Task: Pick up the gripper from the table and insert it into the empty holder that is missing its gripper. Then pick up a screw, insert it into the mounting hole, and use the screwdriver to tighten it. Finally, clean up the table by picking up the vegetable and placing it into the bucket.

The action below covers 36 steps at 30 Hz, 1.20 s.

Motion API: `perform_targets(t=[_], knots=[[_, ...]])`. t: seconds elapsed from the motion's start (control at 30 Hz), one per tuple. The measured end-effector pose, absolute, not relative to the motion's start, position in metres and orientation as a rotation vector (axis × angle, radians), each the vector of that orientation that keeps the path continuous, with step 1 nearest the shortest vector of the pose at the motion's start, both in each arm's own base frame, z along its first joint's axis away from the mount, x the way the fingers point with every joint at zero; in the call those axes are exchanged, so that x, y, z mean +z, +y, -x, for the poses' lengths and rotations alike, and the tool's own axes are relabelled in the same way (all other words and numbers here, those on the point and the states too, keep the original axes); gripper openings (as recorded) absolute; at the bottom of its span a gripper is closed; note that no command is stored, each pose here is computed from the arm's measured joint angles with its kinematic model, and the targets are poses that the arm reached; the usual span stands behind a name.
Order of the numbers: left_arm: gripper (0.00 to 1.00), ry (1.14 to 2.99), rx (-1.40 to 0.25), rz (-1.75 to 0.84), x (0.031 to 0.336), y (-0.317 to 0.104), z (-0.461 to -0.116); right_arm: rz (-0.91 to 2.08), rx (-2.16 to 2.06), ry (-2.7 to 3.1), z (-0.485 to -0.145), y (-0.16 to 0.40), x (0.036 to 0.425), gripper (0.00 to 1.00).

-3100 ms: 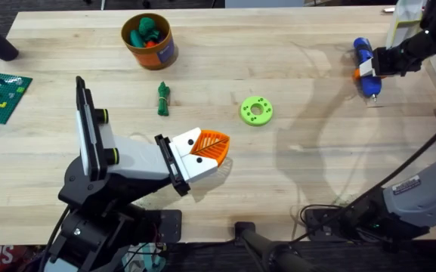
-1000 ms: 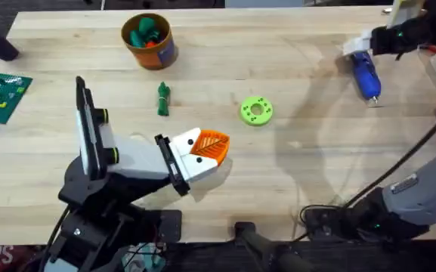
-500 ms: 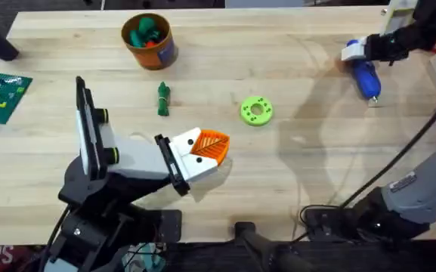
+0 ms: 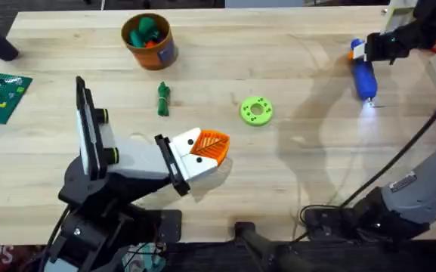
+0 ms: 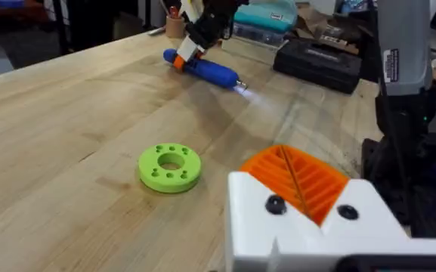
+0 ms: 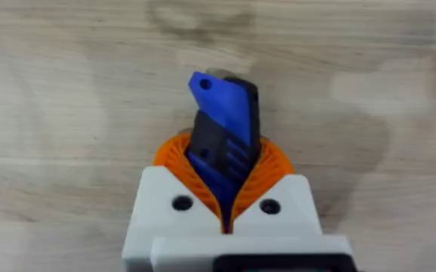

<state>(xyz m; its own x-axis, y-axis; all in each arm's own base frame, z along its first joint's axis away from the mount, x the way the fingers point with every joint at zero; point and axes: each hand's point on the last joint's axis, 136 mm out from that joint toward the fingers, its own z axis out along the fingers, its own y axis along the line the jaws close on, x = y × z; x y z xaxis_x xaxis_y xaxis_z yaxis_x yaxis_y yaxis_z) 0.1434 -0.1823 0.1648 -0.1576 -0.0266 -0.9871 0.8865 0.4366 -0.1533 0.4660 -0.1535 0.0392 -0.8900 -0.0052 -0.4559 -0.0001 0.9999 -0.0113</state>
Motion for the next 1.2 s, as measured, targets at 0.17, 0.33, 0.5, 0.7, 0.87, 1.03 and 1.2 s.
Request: perform_targets(t=[0.17,0.33,0.5,0.7,0.87,1.03,1.2], knots=[[0.013,1.512,-0.971,-0.793,0.165,-0.182,-0.143,-0.002,0.011,2.717,-0.454,-0.149,0.044,0.031],[0.013,1.512,-0.971,-0.793,0.165,-0.182,-0.143,0.008,0.009,2.705,-0.442,-0.14,0.083,0.031],[0.013,1.512,-0.971,-0.793,0.165,-0.182,-0.143,0.043,-0.018,2.617,-0.42,-0.117,0.165,0.031],[0.013,1.512,-0.971,-0.793,0.165,-0.182,-0.143,0.114,-0.024,2.517,-0.38,-0.075,0.243,0.031],[0.013,1.512,-0.971,-0.793,0.165,-0.182,-0.143,0.148,-0.01,2.46,-0.344,-0.047,0.281,0.031],[0.013,1.512,-0.971,-0.792,0.165,-0.182,-0.143,0.185,-0.002,2.344,-0.309,-0.024,0.323,0.031],[0.013,1.512,-0.97,-0.793,0.165,-0.182,-0.143,0.27,0.073,2.202,-0.28,0.005,0.36,0.031]])
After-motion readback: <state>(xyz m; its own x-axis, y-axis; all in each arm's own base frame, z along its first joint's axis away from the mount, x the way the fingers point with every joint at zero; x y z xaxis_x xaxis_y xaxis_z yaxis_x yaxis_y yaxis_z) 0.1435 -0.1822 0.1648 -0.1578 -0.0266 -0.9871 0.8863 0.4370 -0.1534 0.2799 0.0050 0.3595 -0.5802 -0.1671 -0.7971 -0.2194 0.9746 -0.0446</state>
